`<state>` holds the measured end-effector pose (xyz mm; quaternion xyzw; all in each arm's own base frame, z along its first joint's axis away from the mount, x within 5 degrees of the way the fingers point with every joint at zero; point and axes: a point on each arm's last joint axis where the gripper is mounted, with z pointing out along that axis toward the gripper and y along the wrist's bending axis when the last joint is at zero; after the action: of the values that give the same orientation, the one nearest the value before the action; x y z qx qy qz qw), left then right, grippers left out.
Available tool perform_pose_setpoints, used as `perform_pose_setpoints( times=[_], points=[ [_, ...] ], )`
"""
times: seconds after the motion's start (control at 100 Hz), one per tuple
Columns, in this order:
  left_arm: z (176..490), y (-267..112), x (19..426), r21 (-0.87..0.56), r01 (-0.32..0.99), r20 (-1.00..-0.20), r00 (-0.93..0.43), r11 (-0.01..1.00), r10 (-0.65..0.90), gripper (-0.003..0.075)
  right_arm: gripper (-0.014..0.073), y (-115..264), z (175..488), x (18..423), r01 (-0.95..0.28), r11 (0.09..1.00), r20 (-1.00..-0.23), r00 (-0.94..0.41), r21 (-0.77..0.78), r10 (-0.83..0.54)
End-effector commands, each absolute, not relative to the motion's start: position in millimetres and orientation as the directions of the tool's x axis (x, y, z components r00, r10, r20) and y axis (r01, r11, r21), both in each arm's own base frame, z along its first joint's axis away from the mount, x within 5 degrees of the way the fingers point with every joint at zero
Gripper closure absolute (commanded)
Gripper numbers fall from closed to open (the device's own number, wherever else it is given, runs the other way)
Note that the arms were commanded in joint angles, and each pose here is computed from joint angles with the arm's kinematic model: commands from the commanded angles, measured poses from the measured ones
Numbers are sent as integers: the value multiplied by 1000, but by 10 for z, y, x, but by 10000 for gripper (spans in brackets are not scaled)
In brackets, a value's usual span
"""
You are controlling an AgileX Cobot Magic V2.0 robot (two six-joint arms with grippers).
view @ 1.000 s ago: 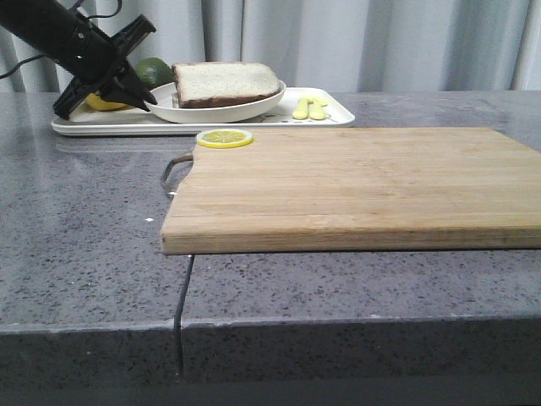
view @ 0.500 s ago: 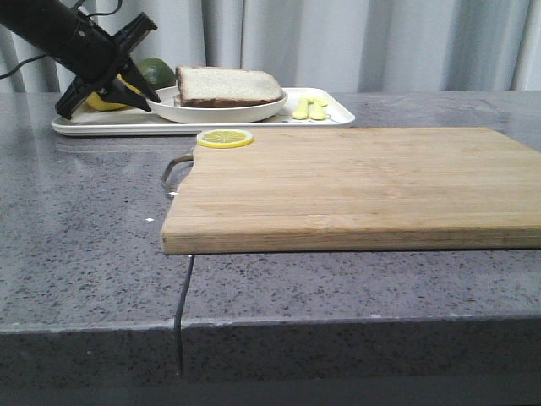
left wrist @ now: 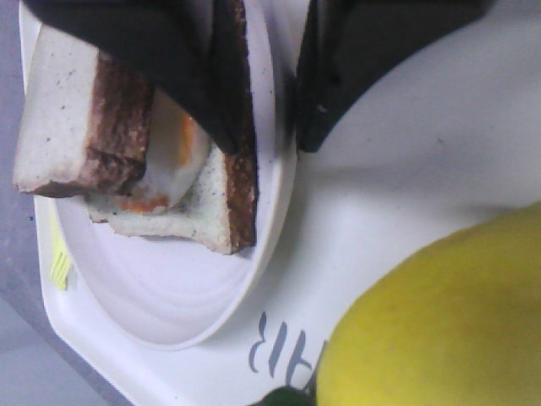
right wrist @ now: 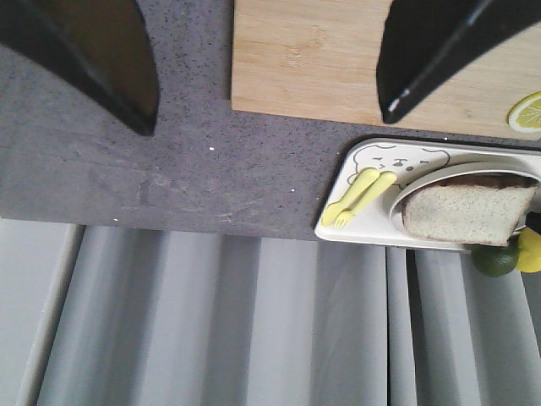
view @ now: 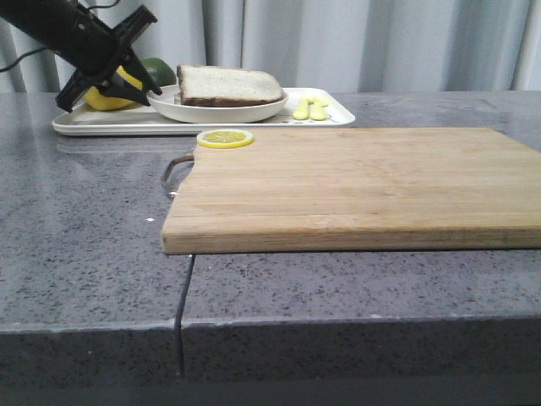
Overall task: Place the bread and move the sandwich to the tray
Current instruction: 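Open the left gripper and raise it off the plate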
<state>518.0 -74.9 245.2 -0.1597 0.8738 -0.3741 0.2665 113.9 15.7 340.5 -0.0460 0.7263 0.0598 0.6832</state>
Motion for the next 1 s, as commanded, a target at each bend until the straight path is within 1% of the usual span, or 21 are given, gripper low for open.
perform_pose_setpoints(
  times=[0.0, 0.28, 0.4, 0.55, 0.73, 0.87, 0.99],
  points=[
    [2986, -785, 5111, -782, 3, -411, -755, 624, -511, 581, 53, 123, 3562, 1130, -116, 993, -999, 39, 11, 15],
    [2976, -711, 5089, -777, -6, -394, -775, 630, -494, 581, 53, 123, 3562, 1130, -116, 993, -999, 39, 11, 15],
    [3013, -684, 5059, -748, 4, -420, -778, 664, -468, 581, 53, 123, 3562, 1130, -116, 993, -999, 39, 11, 15],
    [3146, -661, 4998, -715, 28, -464, -766, 698, -445, 581, 53, 123, 3562, 1130, -116, 993, -999, 39, 11, 15],
    [3463, -563, 4862, -663, 66, -547, -722, 745, -423, 582, 53, 123, 3562, 1130, -116, 993, -999, 39, 11, 15],
    [3844, -439, 4660, -600, 103, -636, -663, 794, -394, 582, 53, 123, 3562, 1130, -116, 993, -999, 39, 11, 15],
    [4233, -355, 4392, -487, 150, -740, -594, 860, -315, 582, 53, 123, 3562, 1130, -116, 993, -999, 39, 11, 15]
  ],
)
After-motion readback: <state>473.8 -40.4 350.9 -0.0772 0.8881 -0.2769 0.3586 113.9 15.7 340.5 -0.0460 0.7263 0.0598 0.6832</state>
